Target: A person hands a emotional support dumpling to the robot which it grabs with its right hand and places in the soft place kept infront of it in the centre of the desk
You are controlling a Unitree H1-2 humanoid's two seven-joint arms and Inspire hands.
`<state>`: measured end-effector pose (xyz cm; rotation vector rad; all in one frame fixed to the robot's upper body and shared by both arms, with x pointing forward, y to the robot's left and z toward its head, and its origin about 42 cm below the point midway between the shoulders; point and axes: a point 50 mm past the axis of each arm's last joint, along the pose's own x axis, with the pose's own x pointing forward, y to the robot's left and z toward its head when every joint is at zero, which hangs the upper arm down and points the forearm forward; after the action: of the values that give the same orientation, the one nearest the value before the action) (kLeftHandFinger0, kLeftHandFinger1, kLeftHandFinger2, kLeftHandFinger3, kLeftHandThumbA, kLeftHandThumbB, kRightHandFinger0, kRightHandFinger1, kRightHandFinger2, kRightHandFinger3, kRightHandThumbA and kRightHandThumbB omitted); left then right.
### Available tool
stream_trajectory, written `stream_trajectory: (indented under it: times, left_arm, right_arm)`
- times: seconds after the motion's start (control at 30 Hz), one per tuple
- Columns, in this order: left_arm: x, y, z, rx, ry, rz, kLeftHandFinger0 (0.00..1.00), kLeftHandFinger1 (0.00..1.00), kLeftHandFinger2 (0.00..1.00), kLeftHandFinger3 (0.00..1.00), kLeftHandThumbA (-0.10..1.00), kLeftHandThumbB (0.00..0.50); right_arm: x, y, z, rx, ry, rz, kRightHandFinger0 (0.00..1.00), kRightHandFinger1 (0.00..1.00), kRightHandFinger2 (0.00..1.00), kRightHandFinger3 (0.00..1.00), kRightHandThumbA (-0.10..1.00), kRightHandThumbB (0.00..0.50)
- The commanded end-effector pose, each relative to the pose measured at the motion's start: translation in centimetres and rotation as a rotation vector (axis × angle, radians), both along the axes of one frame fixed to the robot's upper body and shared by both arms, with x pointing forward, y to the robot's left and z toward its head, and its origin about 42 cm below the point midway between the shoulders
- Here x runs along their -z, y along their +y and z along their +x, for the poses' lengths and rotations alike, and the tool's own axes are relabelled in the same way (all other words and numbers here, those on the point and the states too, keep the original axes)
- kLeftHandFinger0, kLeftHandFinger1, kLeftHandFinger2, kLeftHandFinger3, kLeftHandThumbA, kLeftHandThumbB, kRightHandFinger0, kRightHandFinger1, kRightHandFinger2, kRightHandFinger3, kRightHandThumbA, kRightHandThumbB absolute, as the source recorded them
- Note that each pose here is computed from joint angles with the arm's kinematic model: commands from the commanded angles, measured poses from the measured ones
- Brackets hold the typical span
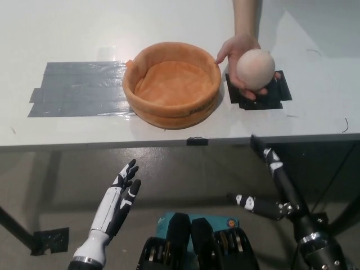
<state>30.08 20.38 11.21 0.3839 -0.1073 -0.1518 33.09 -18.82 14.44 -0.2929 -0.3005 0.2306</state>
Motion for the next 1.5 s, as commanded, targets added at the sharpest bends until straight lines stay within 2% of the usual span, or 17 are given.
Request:
stream_trajectory:
  times: [0.0, 0.03, 0.1, 0.2, 0.23, 0.3, 0.43, 0.47, 0.6, 0.87, 1.0, 1.4, 1.47]
  left_arm:
    - [-1.1, -0.1, 0.1, -0.009, -0.068, -0.005, 1.00, 1.00, 1.00, 1.00, 1.00, 0.001]
    - [-1.1, -0.2, 0.0, -0.010, -0.072, -0.006, 1.00, 1.00, 1.00, 1.00, 1.00, 0.000]
    - [-1.1, -0.2, 0.0, -0.008, -0.075, -0.007, 1.00, 1.00, 1.00, 1.00, 1.00, 0.000]
    - [-1.2, -0.3, 0.3, -0.004, -0.086, -0.012, 1.00, 1.00, 1.00, 1.00, 1.00, 0.000]
    - [-1.2, -0.3, 0.3, -0.004, -0.085, -0.017, 1.00, 1.00, 1.00, 1.00, 1.00, 0.000]
    - [-1.4, -0.2, 0.2, -0.010, -0.075, -0.005, 1.00, 1.00, 1.00, 1.00, 1.00, 0.003]
    - [-1.6, -0.3, 0.3, -0.006, -0.085, -0.009, 1.00, 1.00, 1.00, 1.00, 1.00, 0.000]
    - [-1.4, -0.3, 0.3, -0.005, -0.084, -0.006, 1.00, 1.00, 1.00, 1.00, 1.00, 0.000]
    - [-1.5, -0.4, 0.2, -0.003, -0.084, -0.006, 1.00, 1.00, 1.00, 1.00, 1.00, 0.000]
    - [-1.6, -0.5, 0.4, 0.002, -0.087, -0.004, 1.00, 1.00, 1.00, 1.00, 1.00, 0.000]
    - [-1.7, -0.5, 0.4, 0.003, -0.087, -0.008, 1.00, 1.00, 1.00, 1.00, 1.00, 0.003]
    - [-1.8, -0.5, 0.5, 0.003, -0.081, -0.003, 1.00, 1.00, 1.00, 1.00, 1.00, 0.001]
    - [-1.8, -0.6, 0.5, 0.003, -0.081, -0.001, 1.00, 1.00, 1.00, 1.00, 1.00, 0.000]
  right_arm:
    - [-6.1, -0.4, 1.8, 0.125, -0.126, -0.120, 1.00, 1.00, 1.00, 1.00, 0.93, 0.256]
    - [-7.8, -0.5, 2.7, 0.164, -0.141, -0.161, 1.00, 1.00, 1.00, 1.00, 0.93, 0.273]
    - [-9.1, -0.6, 3.6, 0.181, -0.160, -0.202, 1.00, 1.00, 1.00, 1.00, 0.92, 0.259]
    - [-12.7, -0.9, 7.1, 0.234, -0.215, -0.304, 1.00, 1.00, 1.00, 1.00, 0.92, 0.280]
    - [-13.4, -0.9, 8.0, 0.239, -0.212, -0.332, 1.00, 1.00, 1.00, 1.00, 0.94, 0.291]
    - [-15.1, -0.6, 10.0, 0.238, -0.195, -0.373, 1.00, 1.00, 1.00, 1.00, 0.91, 0.276]
    - [-16.9, 0.1, 12.5, 0.242, -0.160, -0.430, 1.00, 1.00, 1.00, 1.00, 0.89, 0.290]
    - [-17.2, 0.5, 13.6, 0.241, -0.145, -0.455, 1.00, 1.00, 1.00, 1.00, 0.90, 0.308]
    - [-17.9, 1.2, 16.2, 0.244, -0.085, -0.492, 1.00, 1.00, 1.00, 1.00, 0.88, 0.347]
    - [-18.4, 1.5, 19.9, 0.274, -0.002, -0.552, 1.00, 1.00, 1.00, 1.00, 0.86, 0.335]
    - [-17.7, 1.5, 21.2, 0.275, 0.041, -0.568, 1.00, 1.00, 1.00, 1.00, 0.89, 0.360]
    - [-15.8, 1.3, 22.3, 0.302, 0.083, -0.632, 1.00, 1.00, 1.00, 1.00, 0.90, 0.379]
    - [-15.6, 1.2, 22.5, 0.307, 0.078, -0.621, 1.00, 1.00, 1.00, 1.00, 0.87, 0.366]
